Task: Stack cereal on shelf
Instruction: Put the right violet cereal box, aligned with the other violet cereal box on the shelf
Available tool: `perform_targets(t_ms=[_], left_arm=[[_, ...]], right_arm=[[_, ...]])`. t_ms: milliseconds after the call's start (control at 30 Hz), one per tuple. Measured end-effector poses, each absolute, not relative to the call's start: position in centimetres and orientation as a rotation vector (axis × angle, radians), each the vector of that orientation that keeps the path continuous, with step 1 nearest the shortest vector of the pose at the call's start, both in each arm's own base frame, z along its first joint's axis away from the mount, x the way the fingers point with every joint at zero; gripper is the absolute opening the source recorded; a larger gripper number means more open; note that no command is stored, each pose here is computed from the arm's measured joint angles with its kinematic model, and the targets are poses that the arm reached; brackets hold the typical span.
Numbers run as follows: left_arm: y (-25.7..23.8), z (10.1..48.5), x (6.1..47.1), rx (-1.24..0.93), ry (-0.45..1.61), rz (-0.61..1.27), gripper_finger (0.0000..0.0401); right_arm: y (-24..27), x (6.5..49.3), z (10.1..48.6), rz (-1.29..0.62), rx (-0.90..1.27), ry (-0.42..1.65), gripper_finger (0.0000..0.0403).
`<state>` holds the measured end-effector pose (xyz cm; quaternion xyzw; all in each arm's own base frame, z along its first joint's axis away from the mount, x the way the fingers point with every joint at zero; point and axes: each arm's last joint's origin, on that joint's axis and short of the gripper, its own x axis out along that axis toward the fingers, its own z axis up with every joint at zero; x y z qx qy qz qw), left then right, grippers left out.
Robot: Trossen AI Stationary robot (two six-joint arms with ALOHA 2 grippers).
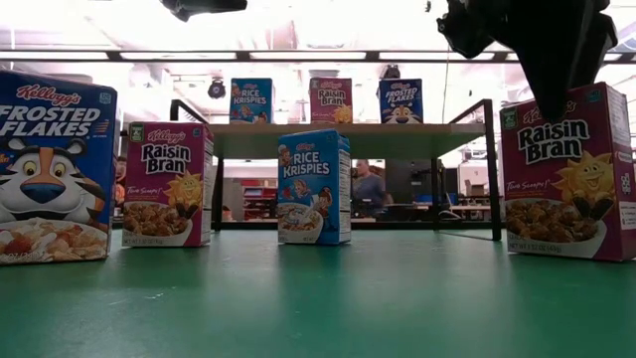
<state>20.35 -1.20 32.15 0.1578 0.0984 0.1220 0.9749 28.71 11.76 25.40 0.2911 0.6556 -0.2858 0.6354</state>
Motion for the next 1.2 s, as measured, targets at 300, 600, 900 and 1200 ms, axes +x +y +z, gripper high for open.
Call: perform_targets(t_ms=[300,600,900,1200], left_arm=[[-1.2,32.1,20.3,0.318,0.199,0.246,0.0000],[-1.2,32.1,20.3,0.318,0.199,0.246,0.0000],[-1.2,32.1,20.3,0.318,0.199,0.246,0.0000],[-1.2,32.2,20.4,0.317,0.196,0.246,0.0000]], right_arm=[[11.8,28.9,25.5,-0.632,0.670,1.487,0.0204],[11.9,29.0,25.5,-0.621,0.670,1.485,0.0185],[12.0,28.9,26.5,-0.529,0.685,1.508,0.0184],[12.1,29.5,33.0,-0.313,0.641,1.310,0.0182]])
